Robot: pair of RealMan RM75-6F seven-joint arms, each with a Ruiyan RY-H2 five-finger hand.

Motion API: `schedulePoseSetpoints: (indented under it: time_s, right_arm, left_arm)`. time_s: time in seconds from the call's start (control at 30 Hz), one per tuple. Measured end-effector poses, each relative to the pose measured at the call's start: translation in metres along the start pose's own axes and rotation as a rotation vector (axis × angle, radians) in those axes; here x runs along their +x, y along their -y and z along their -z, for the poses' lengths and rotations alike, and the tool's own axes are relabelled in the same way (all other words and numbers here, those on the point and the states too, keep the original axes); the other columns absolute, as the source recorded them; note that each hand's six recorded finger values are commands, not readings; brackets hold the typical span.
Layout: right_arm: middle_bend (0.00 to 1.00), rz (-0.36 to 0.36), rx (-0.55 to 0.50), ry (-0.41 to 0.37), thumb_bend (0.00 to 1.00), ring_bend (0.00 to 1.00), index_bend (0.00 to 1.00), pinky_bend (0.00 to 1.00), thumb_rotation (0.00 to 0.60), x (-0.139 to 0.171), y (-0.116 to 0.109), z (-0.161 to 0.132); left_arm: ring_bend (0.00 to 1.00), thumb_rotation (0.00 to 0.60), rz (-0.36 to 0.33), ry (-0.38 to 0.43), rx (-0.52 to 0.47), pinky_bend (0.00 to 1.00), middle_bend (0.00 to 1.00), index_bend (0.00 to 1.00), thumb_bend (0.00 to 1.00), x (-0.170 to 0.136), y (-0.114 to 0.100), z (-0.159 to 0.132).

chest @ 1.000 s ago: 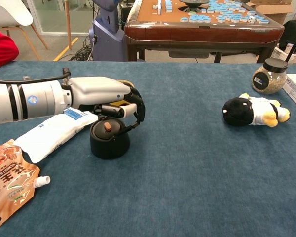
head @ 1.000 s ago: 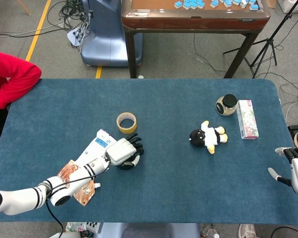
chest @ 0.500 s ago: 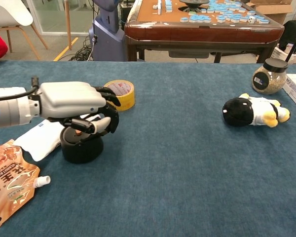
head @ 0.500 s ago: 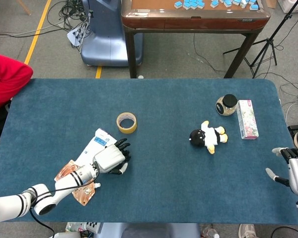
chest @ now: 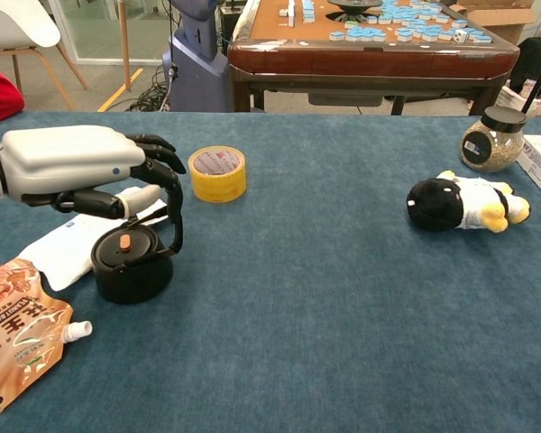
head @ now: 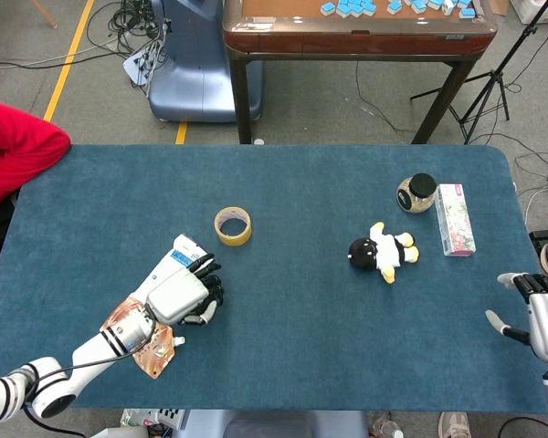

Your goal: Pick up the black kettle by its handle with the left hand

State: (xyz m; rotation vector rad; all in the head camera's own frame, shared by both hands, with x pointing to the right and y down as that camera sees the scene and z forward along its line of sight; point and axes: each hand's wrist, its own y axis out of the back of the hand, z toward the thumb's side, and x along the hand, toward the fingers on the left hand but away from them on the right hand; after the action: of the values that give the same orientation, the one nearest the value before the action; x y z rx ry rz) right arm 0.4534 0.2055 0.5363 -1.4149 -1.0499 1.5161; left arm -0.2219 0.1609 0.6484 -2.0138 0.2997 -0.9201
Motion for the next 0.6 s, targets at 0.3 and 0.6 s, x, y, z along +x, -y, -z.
schedulePoseSetpoints:
  time_s: [0.3, 0.6]
  right_arm:
    - [0.43, -0.009, 0.0, 0.005, 0.17, 0.33, 0.38, 0.29, 0.6, 0.0, 0.003, 0.002]
    - [0.43, -0.014, -0.001, 0.021, 0.17, 0.33, 0.38, 0.29, 0.6, 0.0, 0.006, 0.007]
  left_arm:
    - [0.12, 0.0, -0.003, -0.163, -0.056, 0.02, 0.34, 0.31, 0.56, 0.002, -0.001, 0.04]
    - [0.12, 0.0, 0.099, -0.227, -0.093, 0.02, 0.32, 0.28, 0.51, 0.013, 0.018, 0.061]
